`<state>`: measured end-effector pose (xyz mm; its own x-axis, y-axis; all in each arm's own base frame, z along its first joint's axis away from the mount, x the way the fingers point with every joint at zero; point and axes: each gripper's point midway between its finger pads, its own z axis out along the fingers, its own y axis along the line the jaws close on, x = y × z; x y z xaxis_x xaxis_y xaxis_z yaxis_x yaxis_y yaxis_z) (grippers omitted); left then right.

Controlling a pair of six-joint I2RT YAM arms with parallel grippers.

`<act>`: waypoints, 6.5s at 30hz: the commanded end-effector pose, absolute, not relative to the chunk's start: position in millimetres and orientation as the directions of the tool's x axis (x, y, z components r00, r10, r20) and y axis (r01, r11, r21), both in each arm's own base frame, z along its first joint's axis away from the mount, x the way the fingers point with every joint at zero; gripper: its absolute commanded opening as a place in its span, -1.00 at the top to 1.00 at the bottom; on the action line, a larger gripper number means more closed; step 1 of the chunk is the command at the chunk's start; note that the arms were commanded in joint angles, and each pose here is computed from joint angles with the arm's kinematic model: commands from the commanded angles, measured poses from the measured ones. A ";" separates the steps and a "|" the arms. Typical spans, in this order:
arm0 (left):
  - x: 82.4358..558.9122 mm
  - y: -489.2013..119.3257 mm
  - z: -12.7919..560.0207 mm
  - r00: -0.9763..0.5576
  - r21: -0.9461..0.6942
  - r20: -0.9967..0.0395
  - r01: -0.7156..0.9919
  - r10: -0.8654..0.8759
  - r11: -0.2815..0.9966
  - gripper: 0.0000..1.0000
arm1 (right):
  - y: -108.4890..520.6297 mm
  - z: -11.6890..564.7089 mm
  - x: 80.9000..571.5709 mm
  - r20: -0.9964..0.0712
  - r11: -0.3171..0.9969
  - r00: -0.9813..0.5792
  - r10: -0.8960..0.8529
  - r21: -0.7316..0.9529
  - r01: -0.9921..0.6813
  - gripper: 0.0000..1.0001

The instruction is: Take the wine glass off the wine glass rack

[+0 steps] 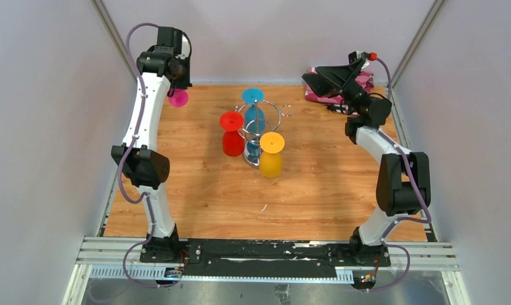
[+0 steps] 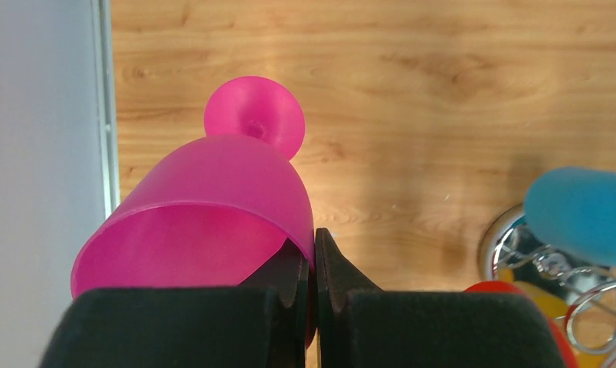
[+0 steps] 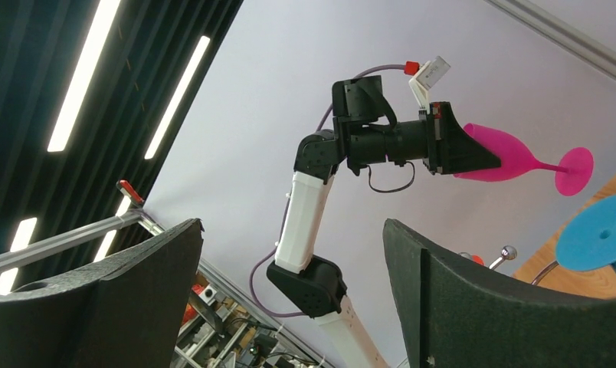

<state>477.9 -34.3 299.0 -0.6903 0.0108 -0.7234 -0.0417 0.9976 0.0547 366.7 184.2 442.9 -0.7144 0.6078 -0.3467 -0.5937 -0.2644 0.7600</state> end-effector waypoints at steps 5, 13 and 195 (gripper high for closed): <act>471.4 -6.7 253.2 -0.799 0.115 -0.599 -0.018 0.055 0.993 1.00 | 182.8 429.0 369.4 -0.376 -0.248 -0.715 0.590 0.758 -0.603 -0.83; 487.6 -17.5 196.0 -0.862 0.044 -0.504 0.043 0.059 0.998 1.00 | 180.2 424.2 374.5 -0.375 -0.236 -0.712 0.593 0.765 -0.599 -0.83; 327.4 -144.9 290.2 -0.577 -0.764 -0.619 0.281 -0.534 0.581 1.00 | 205.4 319.1 395.1 -0.421 0.124 -0.755 0.503 0.899 -0.419 -0.77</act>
<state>332.1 -150.4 286.6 -0.5769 -0.5391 -0.6137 0.2754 0.5789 -0.7675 401.2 197.9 317.5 -0.7429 0.5296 -0.4095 -0.3970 0.1440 0.9065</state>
